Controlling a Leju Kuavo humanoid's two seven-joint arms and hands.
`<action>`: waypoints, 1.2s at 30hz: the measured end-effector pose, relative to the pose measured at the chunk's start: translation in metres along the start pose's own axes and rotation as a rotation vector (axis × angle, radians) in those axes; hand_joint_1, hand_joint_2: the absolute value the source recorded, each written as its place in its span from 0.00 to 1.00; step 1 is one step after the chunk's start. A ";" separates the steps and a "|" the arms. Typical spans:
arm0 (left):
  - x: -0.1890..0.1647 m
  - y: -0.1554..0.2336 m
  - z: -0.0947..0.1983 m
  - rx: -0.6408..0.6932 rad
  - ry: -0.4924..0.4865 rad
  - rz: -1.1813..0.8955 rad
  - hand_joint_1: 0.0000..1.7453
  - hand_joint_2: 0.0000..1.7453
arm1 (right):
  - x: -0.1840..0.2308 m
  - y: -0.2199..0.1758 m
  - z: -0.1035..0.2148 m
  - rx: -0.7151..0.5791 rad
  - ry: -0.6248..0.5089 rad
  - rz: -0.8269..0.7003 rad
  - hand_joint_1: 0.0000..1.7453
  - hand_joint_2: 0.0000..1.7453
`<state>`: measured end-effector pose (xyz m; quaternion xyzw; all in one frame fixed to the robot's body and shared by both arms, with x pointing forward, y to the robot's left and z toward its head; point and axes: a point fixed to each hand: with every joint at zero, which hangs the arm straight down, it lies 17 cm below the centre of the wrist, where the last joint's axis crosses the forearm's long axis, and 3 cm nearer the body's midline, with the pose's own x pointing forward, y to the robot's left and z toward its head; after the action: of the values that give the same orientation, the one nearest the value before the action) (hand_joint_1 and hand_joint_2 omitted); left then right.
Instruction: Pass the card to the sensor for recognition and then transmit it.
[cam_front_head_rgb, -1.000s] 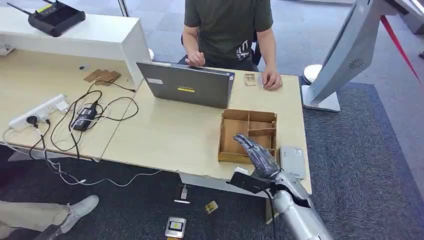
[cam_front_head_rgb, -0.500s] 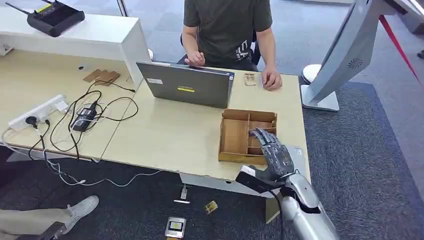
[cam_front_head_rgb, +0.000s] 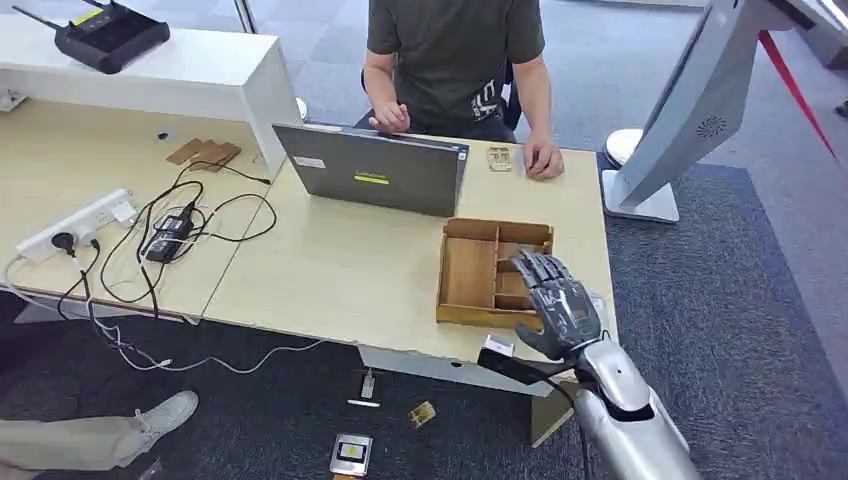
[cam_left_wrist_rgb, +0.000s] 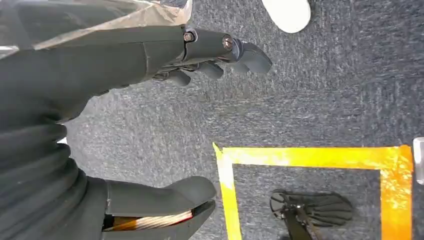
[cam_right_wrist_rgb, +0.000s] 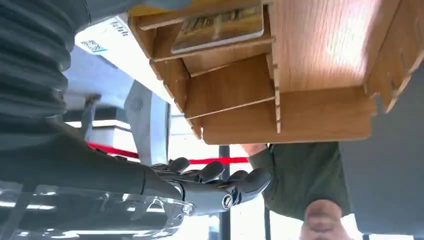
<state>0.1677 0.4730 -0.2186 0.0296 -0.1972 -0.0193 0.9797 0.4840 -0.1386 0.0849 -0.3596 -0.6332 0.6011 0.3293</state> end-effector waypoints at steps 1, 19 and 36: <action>0.000 0.000 0.000 -0.001 0.005 -0.004 0.00 1.00 | 0.004 0.002 -0.001 0.006 -0.008 0.013 0.00 1.00; -0.019 -0.009 0.000 -0.015 0.057 -0.015 0.00 1.00 | 0.020 0.025 -0.016 0.046 -0.029 0.037 0.00 1.00; -0.025 -0.011 0.001 -0.018 0.067 -0.019 0.00 1.00 | -0.007 0.038 -0.020 0.091 0.023 0.059 0.00 1.00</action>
<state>0.1438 0.4632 -0.2284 0.0231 -0.1637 -0.0292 0.9858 0.5074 -0.1331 0.0482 -0.3697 -0.5904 0.6346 0.3347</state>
